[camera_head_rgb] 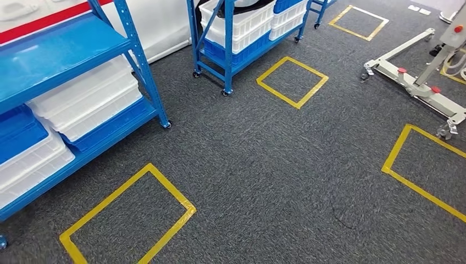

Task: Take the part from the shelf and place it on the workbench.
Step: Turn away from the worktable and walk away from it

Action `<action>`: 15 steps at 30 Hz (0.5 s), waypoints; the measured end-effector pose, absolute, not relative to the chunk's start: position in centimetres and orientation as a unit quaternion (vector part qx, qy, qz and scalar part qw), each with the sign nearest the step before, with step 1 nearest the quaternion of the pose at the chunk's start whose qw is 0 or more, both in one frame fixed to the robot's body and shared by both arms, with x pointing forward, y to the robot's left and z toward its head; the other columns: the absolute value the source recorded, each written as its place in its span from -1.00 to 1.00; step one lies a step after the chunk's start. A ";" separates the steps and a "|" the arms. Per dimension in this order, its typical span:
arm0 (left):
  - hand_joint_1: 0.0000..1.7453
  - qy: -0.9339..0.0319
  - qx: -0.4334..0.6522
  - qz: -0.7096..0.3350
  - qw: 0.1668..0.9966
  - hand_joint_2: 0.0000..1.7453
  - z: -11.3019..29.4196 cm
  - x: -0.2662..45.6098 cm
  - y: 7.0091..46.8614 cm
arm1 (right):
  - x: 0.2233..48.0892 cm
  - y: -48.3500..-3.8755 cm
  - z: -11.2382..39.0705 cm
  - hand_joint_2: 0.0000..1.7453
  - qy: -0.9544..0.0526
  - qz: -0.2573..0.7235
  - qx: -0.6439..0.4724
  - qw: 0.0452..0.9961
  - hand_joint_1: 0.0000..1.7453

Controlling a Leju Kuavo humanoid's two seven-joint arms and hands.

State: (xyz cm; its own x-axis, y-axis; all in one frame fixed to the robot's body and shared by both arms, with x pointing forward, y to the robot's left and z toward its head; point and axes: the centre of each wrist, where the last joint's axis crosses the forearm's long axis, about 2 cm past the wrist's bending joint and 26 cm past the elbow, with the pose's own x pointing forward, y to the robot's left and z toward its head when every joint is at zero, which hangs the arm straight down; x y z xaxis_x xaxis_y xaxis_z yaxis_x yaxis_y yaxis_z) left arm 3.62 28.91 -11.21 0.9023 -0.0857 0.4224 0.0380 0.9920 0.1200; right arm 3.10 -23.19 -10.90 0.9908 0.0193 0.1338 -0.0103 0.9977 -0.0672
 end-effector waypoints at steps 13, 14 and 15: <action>-1.00 -0.217 0.055 -0.031 0.974 -1.00 -11.2 3.4 28.8 | 2.9 -23.4 -10.9 -1.00 -0.066 0.009 -0.035 0.997 -1.00; -1.00 -0.218 0.055 -0.031 0.974 -1.00 -11.2 3.5 28.9 | 2.8 -23.4 -11.0 -1.00 -0.065 0.009 -0.035 0.997 -1.00; -1.00 -0.219 0.056 -0.031 0.974 -1.00 -11.2 3.6 28.9 | 2.7 -23.4 -11.0 -1.00 -0.065 0.009 -0.035 0.997 -1.00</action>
